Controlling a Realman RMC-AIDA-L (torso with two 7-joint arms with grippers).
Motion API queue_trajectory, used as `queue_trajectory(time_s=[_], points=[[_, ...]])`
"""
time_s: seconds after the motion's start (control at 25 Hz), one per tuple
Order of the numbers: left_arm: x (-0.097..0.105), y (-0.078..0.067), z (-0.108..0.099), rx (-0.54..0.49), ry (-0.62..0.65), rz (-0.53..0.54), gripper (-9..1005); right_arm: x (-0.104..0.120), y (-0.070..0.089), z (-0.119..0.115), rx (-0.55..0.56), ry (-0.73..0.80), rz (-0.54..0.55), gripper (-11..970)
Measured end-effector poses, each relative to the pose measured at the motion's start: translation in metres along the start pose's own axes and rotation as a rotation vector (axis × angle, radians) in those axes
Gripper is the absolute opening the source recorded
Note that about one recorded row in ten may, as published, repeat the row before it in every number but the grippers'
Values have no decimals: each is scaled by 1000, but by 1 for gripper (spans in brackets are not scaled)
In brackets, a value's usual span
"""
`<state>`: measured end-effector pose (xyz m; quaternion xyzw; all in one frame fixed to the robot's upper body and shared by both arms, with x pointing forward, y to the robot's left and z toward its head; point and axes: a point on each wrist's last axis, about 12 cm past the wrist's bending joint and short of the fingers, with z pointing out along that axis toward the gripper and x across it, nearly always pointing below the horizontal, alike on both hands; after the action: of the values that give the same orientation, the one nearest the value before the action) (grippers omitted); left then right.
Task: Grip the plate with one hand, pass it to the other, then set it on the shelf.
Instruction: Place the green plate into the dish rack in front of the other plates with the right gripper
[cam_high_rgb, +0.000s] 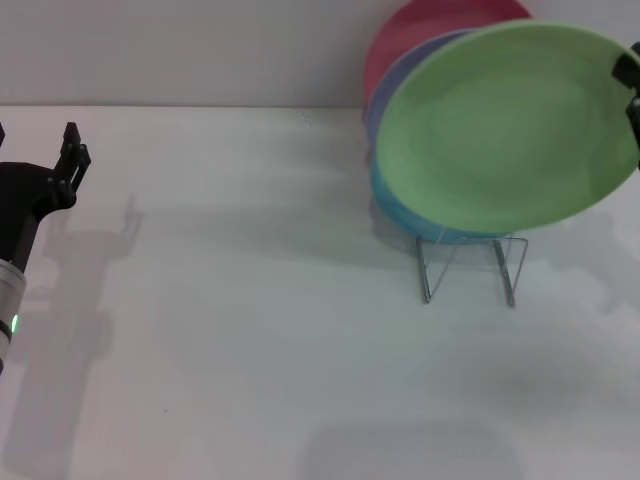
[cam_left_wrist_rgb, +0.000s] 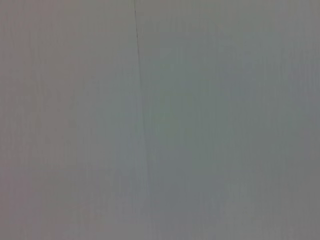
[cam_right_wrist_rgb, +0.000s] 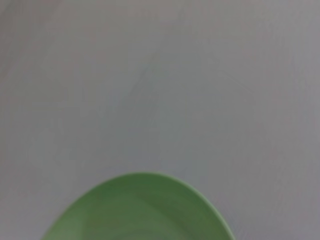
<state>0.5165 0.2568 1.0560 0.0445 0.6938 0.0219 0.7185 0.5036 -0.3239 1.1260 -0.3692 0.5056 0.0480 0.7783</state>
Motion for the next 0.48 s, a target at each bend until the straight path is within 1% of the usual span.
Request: queue_trajectory(time_s=[0.32,0.48], points=[[0,-1,0,7,0,2,797,8,4,-1,-10,38,-5,46],[0,-1,0,9,0,3,797,13,5,-2,12,59,2,49]])
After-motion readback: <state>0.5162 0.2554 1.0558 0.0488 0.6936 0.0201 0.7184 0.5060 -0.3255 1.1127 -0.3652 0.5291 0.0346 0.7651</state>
